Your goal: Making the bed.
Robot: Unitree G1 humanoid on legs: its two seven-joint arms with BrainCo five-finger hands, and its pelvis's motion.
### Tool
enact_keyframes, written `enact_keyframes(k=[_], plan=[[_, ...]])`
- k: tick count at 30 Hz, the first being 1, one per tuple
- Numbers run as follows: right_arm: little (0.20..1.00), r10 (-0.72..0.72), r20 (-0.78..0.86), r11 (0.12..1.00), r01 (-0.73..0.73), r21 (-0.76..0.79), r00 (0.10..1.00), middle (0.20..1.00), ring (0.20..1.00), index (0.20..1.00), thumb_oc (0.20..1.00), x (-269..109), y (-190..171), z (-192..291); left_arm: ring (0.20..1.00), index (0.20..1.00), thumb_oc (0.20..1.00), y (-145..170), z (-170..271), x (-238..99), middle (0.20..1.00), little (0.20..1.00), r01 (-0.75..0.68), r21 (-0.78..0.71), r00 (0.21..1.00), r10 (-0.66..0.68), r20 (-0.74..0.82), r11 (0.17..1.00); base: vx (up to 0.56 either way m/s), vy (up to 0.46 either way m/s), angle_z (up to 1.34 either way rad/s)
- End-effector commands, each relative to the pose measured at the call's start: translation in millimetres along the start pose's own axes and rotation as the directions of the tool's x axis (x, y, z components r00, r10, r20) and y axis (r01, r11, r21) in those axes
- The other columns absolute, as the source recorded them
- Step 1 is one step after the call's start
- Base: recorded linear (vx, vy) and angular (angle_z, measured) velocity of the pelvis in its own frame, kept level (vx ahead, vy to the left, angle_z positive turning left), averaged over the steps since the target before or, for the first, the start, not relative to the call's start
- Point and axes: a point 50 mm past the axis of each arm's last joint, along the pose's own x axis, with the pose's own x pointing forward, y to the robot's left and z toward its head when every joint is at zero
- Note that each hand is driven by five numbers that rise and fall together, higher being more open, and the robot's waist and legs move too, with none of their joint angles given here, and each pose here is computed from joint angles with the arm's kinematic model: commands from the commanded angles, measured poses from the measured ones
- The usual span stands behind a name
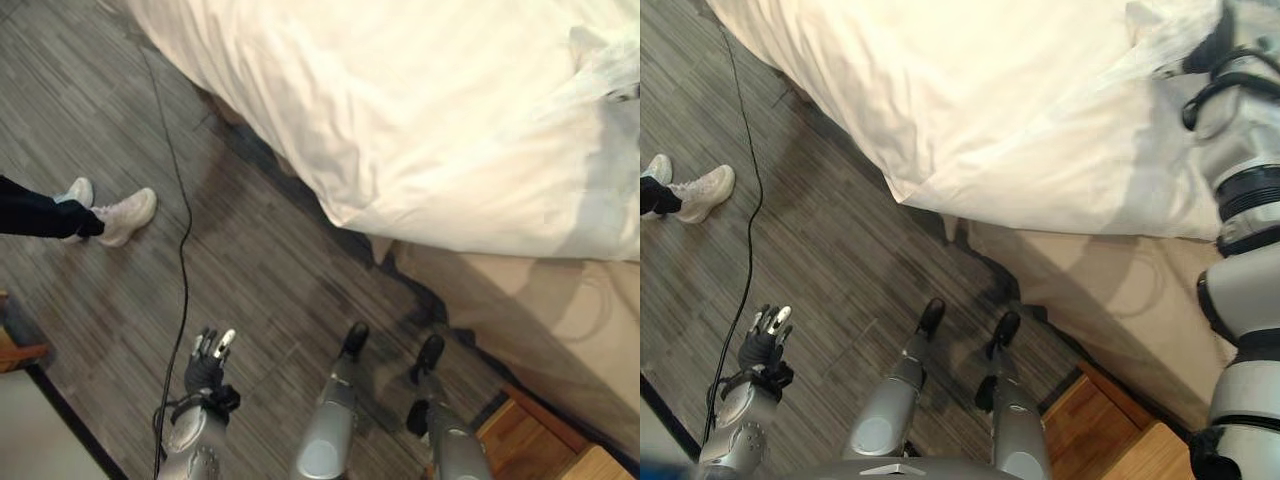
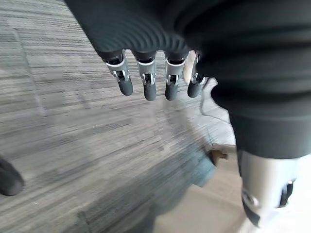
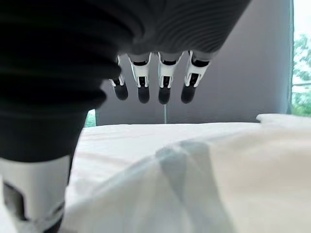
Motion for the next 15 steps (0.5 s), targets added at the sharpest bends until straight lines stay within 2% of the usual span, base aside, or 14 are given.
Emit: enact_keyframes(k=[1,2,4,6,7,8,9,10,11,15], plan=[[1.000,-0.157,0.063,0.985,0.161,-0.066,0.986,1.000,1.000,1.000,1.000,16.4,-43.0,9.0,1.000,1.000,1.000,-3.2,35.6,9.3,1.000,1.000,0.055,0.062,0.989,-0.063,0.137,0.997,-0.06,0.045,-0.15],[1.000,-0.179,0.095,0.983,0.181,-0.016,0.979,1.000,1.000,1.000,1.000,17.7,-39.3,29.8,1.000,1.000,1.000,-16.0,42.5,25.8,1.000,1.000,0.049,0.106,0.985,-0.066,0.159,0.993,-0.05,0.043,-0.19],[1.000,-0.212,0.031,0.976,0.213,-0.041,0.977,1.000,1.000,1.000,1.000,23.3,-50.2,20.8,1.000,1.000,1.000,-27.1,39.9,34.7,1.000,1.000,0.089,0.124,0.984,-0.106,0.140,0.988,-0.07,0.036,-0.20],[1.000,-0.217,-0.012,0.975,0.216,-0.050,0.976,1.000,1.000,1.000,1.000,28.1,-61.1,13.7,1.000,1.000,1.000,-26.4,31.0,35.0,1.000,1.000,0.086,0.078,0.990,-0.094,0.103,0.993,-0.10,-0.016,-0.39],[0.918,-0.198,-0.025,0.979,0.197,-0.049,0.980,0.918,0.918,0.918,0.918,28.1,-59.2,11.3,1.000,1.000,1.000,-28.2,27.2,34.0,1.000,1.000,0.094,0.071,0.991,-0.100,0.090,0.993,-0.05,-0.023,-0.28],[0.567,-0.199,-0.025,0.979,0.197,-0.049,0.980,0.567,0.567,0.567,0.567,28.2,-59.5,11.5,1.000,1.000,1.000,-28.3,27.1,34.0,1.000,1.000,0.094,0.070,0.991,-0.101,0.090,0.993,-0.03,0.010,-0.19],[0.426,-0.168,-0.037,0.985,0.166,-0.051,0.985,0.426,0.426,0.426,0.426,27.3,-54.4,9.2,1.000,1.000,1.000,-28.0,22.9,32.9,1.000,1.000,0.097,0.071,0.992,-0.102,0.074,0.993,-0.04,0.013,-0.07],[0.200,-0.150,-0.037,0.988,0.148,-0.053,0.988,0.200,0.200,0.200,0.200,27.4,-52.4,10.0,1.000,1.000,1.000,-28.5,20.2,33.0,1.000,1.000,0.104,0.070,0.992,-0.108,0.062,0.992,-0.10,0.106,-0.05],[0.200,-0.082,-0.029,0.995,0.080,-0.065,0.996,0.200,0.200,0.200,0.200,24.0,-37.3,12.7,1.000,1.000,1.000,-26.2,15.9,33.4,1.000,1.000,0.099,0.061,0.994,-0.101,0.043,0.993,-0.08,0.093,-0.04],[0.200,-0.038,-0.007,0.999,0.037,-0.026,0.999,0.200,0.200,0.200,0.200,16.6,-16.5,20.3,1.000,1.000,1.000,-26.0,22.3,39.6,1.000,1.000,0.076,0.037,0.995,-0.078,0.063,0.996,-0.03,0.079,-0.18]])
